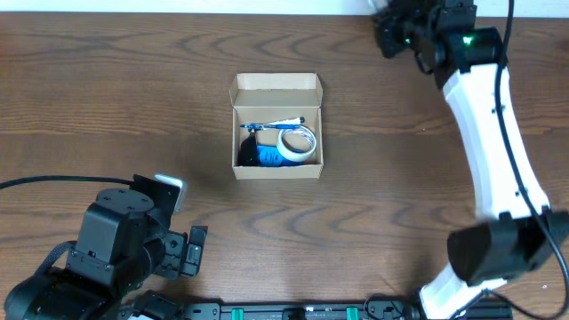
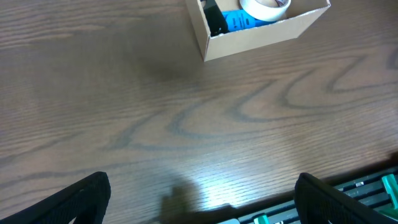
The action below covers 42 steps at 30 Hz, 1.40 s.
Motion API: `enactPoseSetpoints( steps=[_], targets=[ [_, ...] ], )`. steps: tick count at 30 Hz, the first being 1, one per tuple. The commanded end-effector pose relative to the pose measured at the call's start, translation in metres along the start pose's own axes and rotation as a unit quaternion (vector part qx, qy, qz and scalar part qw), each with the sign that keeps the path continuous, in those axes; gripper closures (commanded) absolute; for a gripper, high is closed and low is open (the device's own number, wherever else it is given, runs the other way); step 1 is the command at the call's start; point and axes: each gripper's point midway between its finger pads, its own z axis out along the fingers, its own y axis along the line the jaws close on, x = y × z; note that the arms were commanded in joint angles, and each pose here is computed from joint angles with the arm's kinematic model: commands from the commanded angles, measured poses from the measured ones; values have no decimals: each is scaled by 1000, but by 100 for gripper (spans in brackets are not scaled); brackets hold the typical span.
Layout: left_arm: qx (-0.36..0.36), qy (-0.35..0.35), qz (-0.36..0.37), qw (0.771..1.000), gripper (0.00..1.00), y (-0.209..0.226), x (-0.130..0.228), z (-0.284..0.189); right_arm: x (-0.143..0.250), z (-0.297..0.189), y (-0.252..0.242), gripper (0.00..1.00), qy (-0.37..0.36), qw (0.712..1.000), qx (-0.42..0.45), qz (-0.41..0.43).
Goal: Pack container
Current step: 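Carry the Sharpie left and lower it into the box, then release the Sharpie and lift the right gripper out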
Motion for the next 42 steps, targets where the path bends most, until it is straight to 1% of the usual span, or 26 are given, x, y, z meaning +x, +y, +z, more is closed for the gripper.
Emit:
enactPoseSetpoints(
  steps=[1,2,4,7,12,15,18,23,25,28,30,32,33,36,37,38,42],
  targets=[
    [0,-7,2,1000,5,0,-3,-4,-10,-1,58,99,-7,992,-74,-98],
    [0,-7,2,1000,5,0,-3,-4,-8,-2,79,98,-3,986,-101,-131],
    [0,-7,2,1000,5,0,-3,-4,1,-3,108,99,13,975,-141,-173],
    [0,-7,2,1000,5,0,-3,-4,29,-4,156,99,49,944,-227,-236],
    [0,-7,2,1000,5,0,-3,-4,68,8,200,99,99,900,-306,-293],
    [0,-7,2,1000,5,0,-3,-4,85,25,213,99,122,887,-326,-304],
    [0,-7,2,1000,5,0,-3,-4,112,51,220,99,161,875,-336,-309],
    [0,-7,2,1000,5,0,-3,-4,141,77,227,99,197,864,-348,-306],
    [0,-7,2,1000,5,0,-3,-4,148,84,229,99,204,861,-352,-303],
    [0,-7,2,1000,5,0,-3,-4,149,86,229,98,204,862,-351,-304],
    [0,-7,2,1000,5,0,-3,-4,147,87,229,92,200,863,-350,-305],
    [0,-7,2,1000,5,0,-3,-4,147,87,229,78,200,863,-350,-304],
    [0,-7,2,1000,5,0,-3,-4,147,87,229,66,201,863,-350,-304],
    [0,-7,2,1000,5,0,-3,-4,148,87,229,57,203,864,-349,-299],
    [0,-7,2,1000,5,0,-3,-4,148,87,229,47,203,865,-349,-299],
    [0,-7,2,1000,5,0,-3,-4,148,87,229,45,203,864,-350,-299],
    [0,-7,2,1000,5,0,-3,-4,143,83,229,46,210,875,-341,-273]
  ],
)
